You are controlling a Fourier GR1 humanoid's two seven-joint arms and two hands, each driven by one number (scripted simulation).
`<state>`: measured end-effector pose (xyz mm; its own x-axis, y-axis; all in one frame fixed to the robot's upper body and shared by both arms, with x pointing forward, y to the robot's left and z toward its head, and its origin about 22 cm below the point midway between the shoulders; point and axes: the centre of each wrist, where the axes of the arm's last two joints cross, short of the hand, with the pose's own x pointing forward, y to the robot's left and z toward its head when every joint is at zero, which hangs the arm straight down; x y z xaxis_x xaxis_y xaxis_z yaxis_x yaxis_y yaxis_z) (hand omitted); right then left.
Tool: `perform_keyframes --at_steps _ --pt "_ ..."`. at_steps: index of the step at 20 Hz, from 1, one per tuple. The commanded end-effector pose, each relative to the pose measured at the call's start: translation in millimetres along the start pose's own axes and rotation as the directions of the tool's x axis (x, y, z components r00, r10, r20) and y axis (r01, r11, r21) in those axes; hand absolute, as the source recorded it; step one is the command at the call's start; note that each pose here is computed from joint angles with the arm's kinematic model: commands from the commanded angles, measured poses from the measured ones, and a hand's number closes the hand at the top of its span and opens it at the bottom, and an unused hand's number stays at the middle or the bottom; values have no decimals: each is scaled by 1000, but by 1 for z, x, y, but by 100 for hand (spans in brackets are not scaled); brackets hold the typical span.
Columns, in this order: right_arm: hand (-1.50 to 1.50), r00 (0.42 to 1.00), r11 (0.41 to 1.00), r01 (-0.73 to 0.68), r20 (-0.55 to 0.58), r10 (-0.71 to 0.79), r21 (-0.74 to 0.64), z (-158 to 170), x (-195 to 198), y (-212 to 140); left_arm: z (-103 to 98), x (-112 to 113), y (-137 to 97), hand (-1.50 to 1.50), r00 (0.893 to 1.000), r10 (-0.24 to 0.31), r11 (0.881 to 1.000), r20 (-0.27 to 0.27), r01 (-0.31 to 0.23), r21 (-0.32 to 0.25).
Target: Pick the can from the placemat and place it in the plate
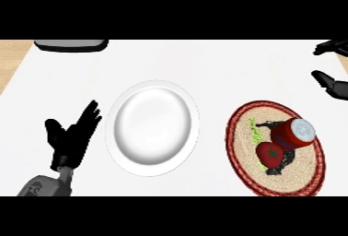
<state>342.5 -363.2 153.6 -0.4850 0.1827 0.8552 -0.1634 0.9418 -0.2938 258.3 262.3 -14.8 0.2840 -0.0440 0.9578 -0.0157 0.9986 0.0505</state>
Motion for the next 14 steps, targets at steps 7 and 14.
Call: perform_keyframes --at_steps 7,14 --pt "-150 999 993 29 38 -34 112 45 -48 -83 8 -21 -41 0 995 36 997 -97 -43 -69" --pt "-150 951 837 -233 -63 301 495 24 6 -101 18 -21 -34 0 995 25 996 -96 -33 -84"
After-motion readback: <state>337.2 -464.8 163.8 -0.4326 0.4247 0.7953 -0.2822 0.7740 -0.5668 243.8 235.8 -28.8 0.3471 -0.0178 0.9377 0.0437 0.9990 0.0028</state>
